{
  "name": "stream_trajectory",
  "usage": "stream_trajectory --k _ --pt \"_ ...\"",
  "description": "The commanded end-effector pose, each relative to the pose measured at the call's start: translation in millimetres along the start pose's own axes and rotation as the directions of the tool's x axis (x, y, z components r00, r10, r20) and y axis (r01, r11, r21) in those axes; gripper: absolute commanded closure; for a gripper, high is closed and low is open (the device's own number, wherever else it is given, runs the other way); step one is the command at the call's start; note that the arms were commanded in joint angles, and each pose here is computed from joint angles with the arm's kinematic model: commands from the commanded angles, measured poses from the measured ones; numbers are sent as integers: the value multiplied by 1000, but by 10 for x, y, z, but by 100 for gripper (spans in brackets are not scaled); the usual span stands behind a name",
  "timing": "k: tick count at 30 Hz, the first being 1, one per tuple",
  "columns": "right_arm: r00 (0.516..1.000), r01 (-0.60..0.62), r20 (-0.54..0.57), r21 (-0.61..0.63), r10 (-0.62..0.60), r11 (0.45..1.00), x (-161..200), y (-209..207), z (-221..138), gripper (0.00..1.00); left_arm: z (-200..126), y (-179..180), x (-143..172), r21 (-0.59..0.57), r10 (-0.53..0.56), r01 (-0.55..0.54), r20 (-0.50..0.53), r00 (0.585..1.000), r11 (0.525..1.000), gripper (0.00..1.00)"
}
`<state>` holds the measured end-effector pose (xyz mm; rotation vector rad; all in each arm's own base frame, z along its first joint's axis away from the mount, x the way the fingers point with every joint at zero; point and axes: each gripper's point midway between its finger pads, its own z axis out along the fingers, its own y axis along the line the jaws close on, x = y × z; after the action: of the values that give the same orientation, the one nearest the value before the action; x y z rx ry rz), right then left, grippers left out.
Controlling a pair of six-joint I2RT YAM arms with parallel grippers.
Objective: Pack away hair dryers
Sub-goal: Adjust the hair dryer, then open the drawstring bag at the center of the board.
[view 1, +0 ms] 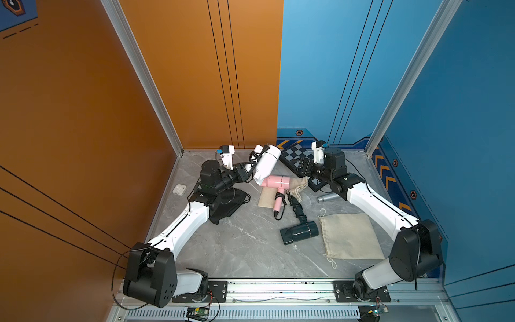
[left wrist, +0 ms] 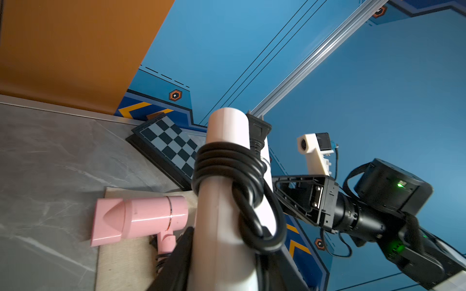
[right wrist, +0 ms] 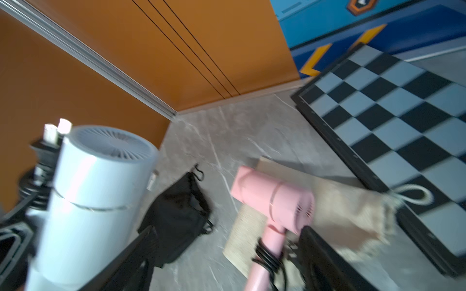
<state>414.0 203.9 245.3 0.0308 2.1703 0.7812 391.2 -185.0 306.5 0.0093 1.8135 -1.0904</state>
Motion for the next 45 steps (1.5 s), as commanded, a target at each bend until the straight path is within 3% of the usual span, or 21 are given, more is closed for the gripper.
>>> stream_trajectory --k 1,9,18,27,35,40,45 --pt "977 50 -215 230 0 972 705 -589 -281 12 -142 10 -209 -112 105 -99 45 993 989 90" --pt "924 -52 -348 298 159 953 1509 -810 -698 13 -396 204 -280 -307 159 -146 15 987 940 90" --pt "871 -75 -445 299 209 951 2060 -773 -777 12 -535 121 -414 -334 199 -182 19 980 925 89" --pt "852 -129 -484 174 199 976 2204 -302 -516 13 -536 137 -481 -340 188 -167 30 982 925 89" --pt "768 -26 -640 -14 11 1000 2481 555 -95 16 -591 101 -591 -340 197 -167 58 979 926 89" --pt "829 19 -559 63 20 998 2170 315 -190 15 -619 113 -548 -344 198 -170 47 979 923 89" --pt "854 173 -521 281 -2 944 1951 -305 -567 15 -553 173 -481 -338 169 -148 33 985 929 89"
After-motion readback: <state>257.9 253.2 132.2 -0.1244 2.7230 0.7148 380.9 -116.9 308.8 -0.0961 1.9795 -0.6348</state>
